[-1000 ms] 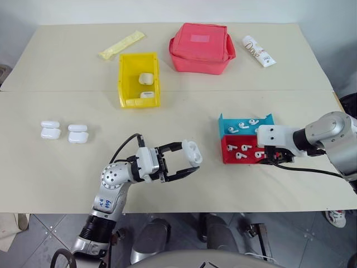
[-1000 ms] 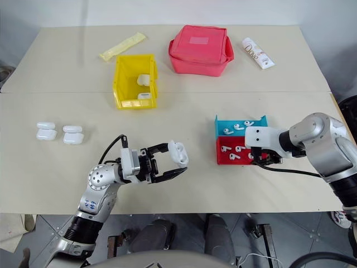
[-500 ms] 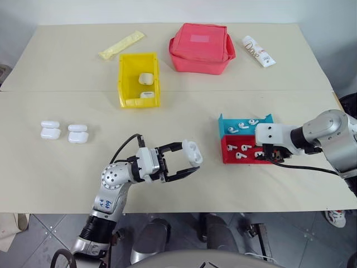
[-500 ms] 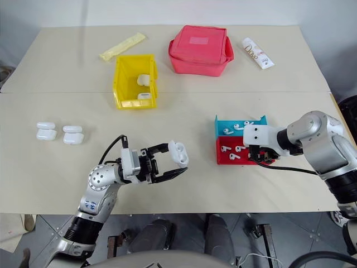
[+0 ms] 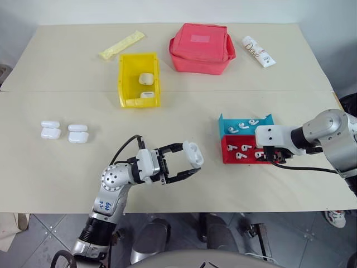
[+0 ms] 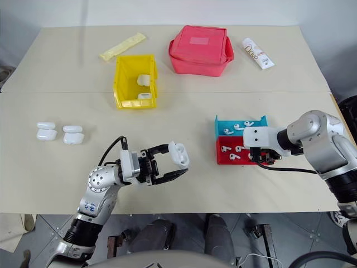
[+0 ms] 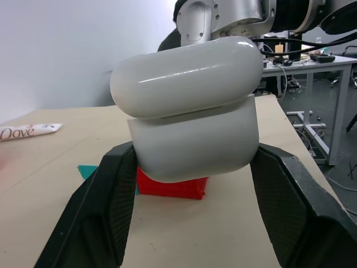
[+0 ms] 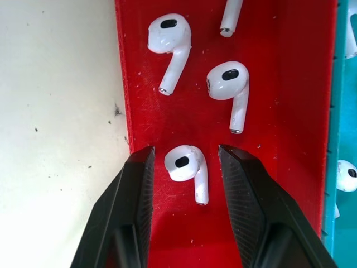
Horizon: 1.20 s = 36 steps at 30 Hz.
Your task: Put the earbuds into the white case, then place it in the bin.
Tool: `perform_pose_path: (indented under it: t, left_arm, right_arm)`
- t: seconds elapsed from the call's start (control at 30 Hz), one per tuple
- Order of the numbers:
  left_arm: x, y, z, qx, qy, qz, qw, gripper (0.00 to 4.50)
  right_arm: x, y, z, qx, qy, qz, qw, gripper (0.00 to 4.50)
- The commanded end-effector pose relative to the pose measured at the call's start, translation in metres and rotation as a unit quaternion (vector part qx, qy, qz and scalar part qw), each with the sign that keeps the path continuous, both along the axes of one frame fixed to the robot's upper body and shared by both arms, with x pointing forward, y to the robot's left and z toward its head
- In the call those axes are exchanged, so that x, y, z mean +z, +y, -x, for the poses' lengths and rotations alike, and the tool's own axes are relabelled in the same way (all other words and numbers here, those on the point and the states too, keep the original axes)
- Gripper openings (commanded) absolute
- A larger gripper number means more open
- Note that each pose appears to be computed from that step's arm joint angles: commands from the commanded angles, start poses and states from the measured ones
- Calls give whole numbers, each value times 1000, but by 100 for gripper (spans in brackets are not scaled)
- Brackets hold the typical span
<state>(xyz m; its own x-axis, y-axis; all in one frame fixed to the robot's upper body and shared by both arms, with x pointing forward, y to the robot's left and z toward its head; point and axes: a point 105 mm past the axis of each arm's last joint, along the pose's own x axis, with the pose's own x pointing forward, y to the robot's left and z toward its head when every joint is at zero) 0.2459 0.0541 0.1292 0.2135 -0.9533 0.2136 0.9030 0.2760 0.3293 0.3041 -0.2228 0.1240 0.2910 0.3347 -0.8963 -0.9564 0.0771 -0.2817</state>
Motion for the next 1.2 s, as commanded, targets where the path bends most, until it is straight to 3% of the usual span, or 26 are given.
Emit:
perform_pose_path:
  t: [0.03, 0.13, 0.23, 0.33, 0.6, 0.77, 0.97, 1.03, 1.2]
  left_arm:
    - [9, -1, 4, -2, -21, 2, 1000, 271]
    - [9, -1, 4, -2, -22, 2, 1000, 271]
    - [10, -1, 5, -1, -22, 2, 1000, 271]
    - [10, 0, 5, 1, -22, 2, 1000, 271]
    - [9, -1, 2, 2, -22, 1, 1000, 271]
    - [9, -6, -2, -9, -19, 8, 1000, 271]
    - [10, -16, -11, -54, 3, 34, 998, 271]
    - [12, -19, -14, -75, 8, 41, 996, 271]
    - [15, -22, -18, -134, 1, 41, 990, 271]
  right_arm:
    - [-2, -6, -1, -6, 2, 11, 1000, 185]
    - [-2, -5, -2, -6, 3, 11, 1000, 185]
    - [-2, -6, -3, -7, 2, 12, 1000, 131]
    - [-1, -4, -4, -8, 1, 3, 1000, 49]
    - [7, -1, -8, -25, -15, -23, 999, 49]
    - [36, 23, -3, -36, -49, -151, 987, 49]
    - [87, 58, 41, -2, -92, -394, 914, 49]
    - [107, 72, 53, 24, -107, -501, 858, 49]
    - [113, 91, 70, 37, -83, -586, 805, 49]
